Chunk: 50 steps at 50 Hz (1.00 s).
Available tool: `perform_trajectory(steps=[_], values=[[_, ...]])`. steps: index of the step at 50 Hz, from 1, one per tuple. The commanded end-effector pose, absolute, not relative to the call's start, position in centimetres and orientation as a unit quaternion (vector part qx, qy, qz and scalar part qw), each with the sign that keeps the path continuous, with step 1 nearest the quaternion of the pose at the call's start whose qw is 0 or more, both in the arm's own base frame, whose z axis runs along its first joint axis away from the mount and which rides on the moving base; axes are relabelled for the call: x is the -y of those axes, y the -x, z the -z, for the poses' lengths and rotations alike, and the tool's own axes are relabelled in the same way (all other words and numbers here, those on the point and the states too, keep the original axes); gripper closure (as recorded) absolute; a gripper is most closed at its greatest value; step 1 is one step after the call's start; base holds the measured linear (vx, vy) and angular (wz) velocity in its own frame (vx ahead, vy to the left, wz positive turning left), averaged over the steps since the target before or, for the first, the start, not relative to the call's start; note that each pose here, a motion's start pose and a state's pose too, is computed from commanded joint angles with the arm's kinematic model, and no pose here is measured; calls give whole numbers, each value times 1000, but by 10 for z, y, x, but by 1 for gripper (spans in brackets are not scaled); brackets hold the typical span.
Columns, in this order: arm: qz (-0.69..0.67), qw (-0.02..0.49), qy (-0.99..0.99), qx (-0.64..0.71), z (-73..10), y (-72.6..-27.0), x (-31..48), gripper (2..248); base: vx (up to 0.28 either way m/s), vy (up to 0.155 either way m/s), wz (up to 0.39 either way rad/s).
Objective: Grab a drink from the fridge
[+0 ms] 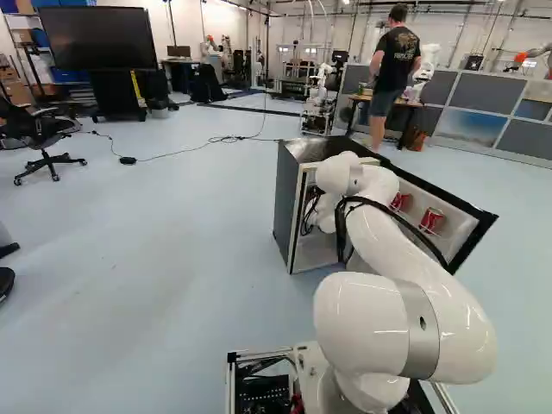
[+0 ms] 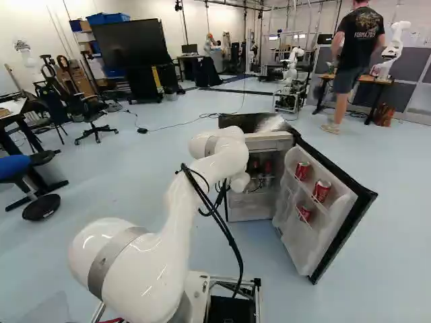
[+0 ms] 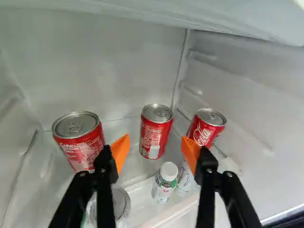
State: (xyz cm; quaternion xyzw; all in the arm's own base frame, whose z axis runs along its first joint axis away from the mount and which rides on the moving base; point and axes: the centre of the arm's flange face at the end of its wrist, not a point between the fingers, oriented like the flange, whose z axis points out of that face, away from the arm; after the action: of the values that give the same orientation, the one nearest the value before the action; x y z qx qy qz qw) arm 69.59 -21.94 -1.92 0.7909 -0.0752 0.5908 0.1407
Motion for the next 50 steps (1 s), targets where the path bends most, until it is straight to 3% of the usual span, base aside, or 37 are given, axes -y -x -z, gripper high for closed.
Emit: perform_trajectory(steps=[2,3,8,9,13,14,18,19,50], values=[[-591,141,-791,75,19,-696,219,81,0,0,0],[-591,141,-791,75,19,-696,219,120,0,0,0],[-591,141,-791,75,19,-696,219,120,0,0,0],[-591,141,-791,75,19,-696,219,158,0,0,0],[-591,141,-791,75,19,-696,219,158,0,0,0],[-591,141,-791,75,19,-696,219,195,0,0,0],[-591,141,-791,75,19,-696,219,195,0,0,0],[-591,141,-791,75,19,-696,219,230,0,0,0],[-591,141,-791,75,19,-696,219,232,0,0,0]])
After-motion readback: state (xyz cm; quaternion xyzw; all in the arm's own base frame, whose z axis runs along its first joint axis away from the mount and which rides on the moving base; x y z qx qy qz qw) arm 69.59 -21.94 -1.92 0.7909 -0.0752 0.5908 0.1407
